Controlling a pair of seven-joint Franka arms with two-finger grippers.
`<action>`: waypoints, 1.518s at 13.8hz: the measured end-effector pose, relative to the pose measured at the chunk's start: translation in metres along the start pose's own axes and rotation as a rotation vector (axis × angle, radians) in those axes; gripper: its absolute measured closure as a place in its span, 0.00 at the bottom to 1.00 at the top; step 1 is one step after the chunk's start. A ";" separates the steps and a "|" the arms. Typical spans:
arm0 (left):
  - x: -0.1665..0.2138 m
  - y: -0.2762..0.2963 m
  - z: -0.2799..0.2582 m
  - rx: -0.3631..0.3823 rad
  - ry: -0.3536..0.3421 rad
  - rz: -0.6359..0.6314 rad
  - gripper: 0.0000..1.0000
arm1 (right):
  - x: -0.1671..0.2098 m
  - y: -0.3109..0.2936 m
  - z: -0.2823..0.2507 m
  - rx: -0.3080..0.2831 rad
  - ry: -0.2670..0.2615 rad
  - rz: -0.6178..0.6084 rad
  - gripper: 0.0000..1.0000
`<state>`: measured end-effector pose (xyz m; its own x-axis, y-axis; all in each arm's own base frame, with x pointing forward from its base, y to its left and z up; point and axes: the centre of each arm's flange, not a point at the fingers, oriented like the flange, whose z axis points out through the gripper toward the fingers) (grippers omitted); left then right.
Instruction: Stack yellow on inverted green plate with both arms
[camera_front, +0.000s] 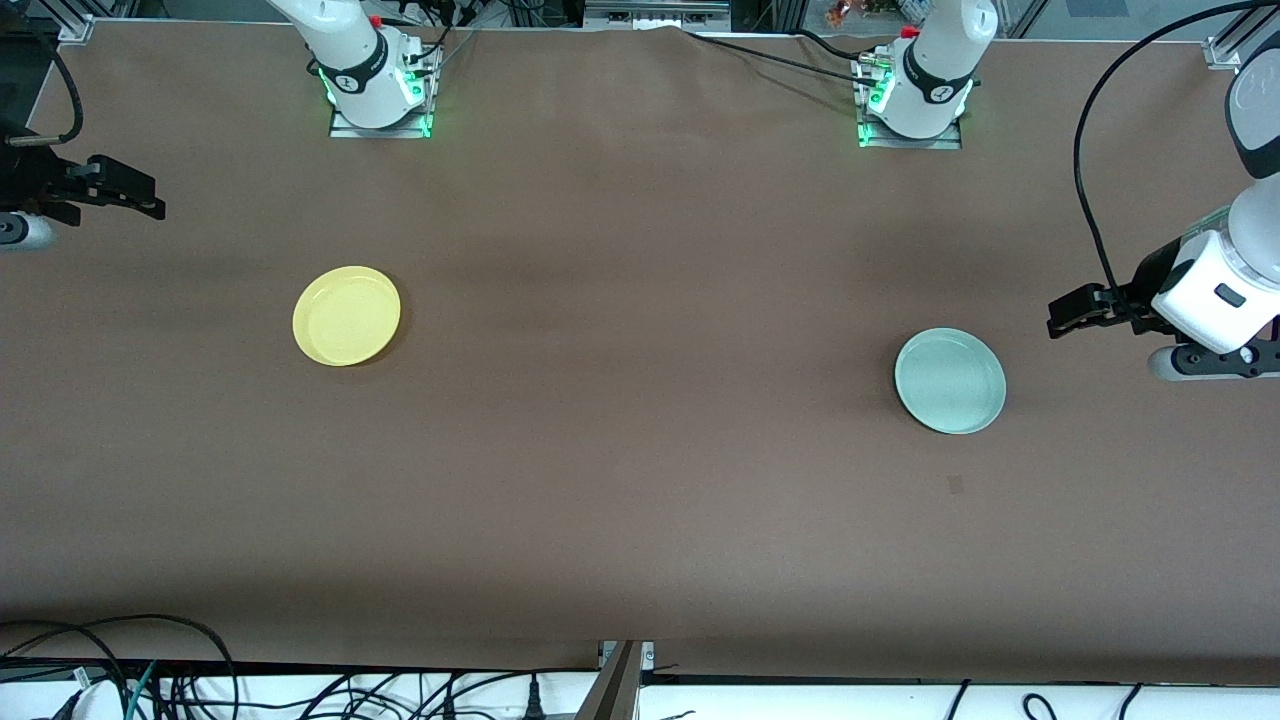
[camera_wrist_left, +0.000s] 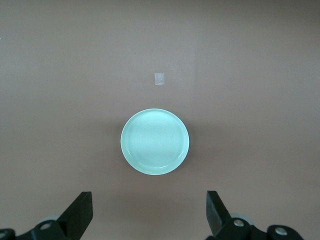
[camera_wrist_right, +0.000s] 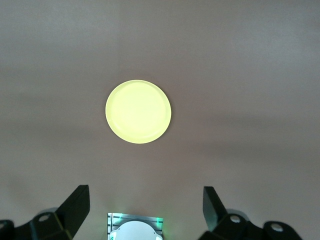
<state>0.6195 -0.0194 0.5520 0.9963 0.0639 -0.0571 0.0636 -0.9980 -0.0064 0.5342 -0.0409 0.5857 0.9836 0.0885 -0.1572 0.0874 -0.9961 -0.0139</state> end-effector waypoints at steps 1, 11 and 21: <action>0.000 0.000 0.000 0.000 -0.001 0.000 0.00 | 0.000 0.000 0.000 0.000 0.000 0.000 0.00; 0.030 -0.107 0.069 -0.019 -0.095 0.057 0.00 | 0.000 0.000 0.000 0.000 0.000 0.000 0.00; 0.070 -0.135 0.191 -0.081 -0.142 0.049 0.00 | 0.000 0.000 0.000 0.000 0.000 0.000 0.00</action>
<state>0.6693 0.1200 0.3578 0.9807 0.0088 -0.1954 0.0250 -0.9965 0.0804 0.5342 -0.0407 0.5858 0.9836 0.0889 -0.1572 0.0878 -0.9960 -0.0139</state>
